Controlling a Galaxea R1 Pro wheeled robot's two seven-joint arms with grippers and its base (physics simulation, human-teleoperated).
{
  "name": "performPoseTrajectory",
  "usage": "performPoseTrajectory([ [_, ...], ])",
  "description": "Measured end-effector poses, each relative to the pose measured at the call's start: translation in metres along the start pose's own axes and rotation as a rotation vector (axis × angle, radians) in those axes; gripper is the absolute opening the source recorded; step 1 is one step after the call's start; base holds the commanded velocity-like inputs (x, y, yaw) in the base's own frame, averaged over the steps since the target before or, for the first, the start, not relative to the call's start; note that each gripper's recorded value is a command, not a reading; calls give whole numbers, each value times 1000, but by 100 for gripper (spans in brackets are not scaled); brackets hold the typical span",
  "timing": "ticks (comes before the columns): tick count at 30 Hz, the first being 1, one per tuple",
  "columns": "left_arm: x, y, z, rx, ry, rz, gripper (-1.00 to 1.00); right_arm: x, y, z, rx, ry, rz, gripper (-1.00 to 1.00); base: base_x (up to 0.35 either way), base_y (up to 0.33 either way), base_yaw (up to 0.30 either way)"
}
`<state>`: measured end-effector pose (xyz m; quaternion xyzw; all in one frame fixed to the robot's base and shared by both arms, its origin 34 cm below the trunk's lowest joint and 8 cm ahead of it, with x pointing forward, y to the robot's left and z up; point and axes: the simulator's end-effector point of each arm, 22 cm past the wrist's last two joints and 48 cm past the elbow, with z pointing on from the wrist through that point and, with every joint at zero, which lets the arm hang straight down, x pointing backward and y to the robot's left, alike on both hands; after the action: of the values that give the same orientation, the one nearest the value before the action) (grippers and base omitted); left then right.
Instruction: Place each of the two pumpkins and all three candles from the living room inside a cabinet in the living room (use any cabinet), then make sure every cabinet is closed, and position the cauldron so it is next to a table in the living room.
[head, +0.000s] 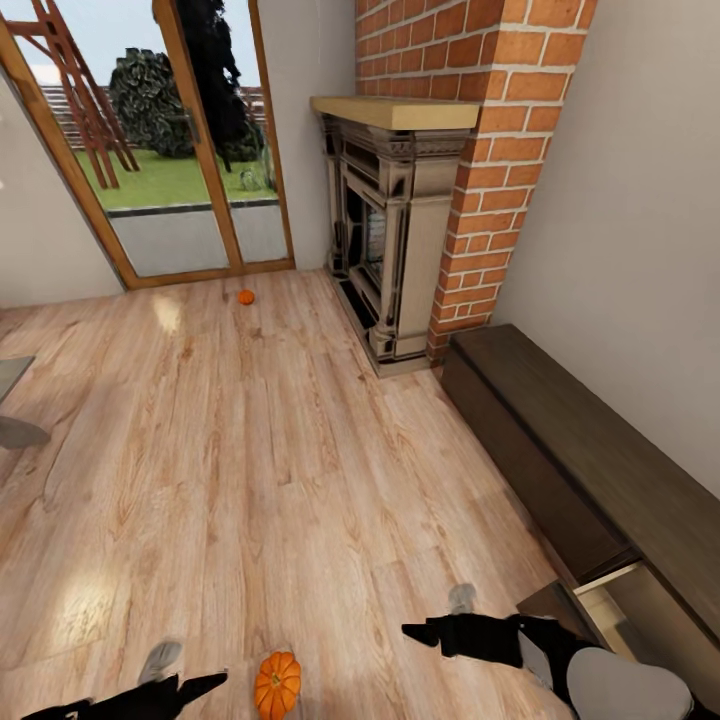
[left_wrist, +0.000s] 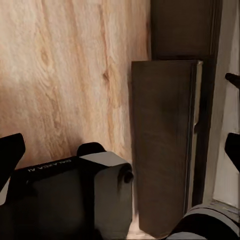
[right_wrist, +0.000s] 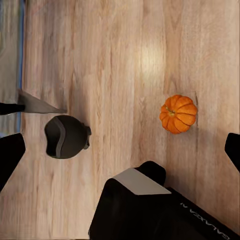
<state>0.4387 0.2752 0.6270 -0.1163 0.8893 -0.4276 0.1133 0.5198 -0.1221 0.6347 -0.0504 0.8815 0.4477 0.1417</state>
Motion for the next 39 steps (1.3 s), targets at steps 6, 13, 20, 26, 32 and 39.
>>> performPoseTrajectory([
  [6,-2,3,-6,-3,-16,102,100,-17,13,-1,-61,-42,54,100,0,0,0],
  [13,-3,-5,-7,33,-21,125,100,-18,14,-1,-65,-44,58,100,0,0,0],
  [20,-1,-15,-5,102,-17,125,100,-17,11,2,-67,-44,57,100,0,0,0],
  [26,-1,-10,0,105,-17,127,100,-15,5,8,-68,-43,56,100,0,0,0],
  [32,0,-3,5,105,-18,126,100,-13,-1,12,-69,-43,56,100,0,0,0],
  [39,0,6,10,102,-18,125,100,-10,-9,18,-69,-40,54,100,0,0,0],
])
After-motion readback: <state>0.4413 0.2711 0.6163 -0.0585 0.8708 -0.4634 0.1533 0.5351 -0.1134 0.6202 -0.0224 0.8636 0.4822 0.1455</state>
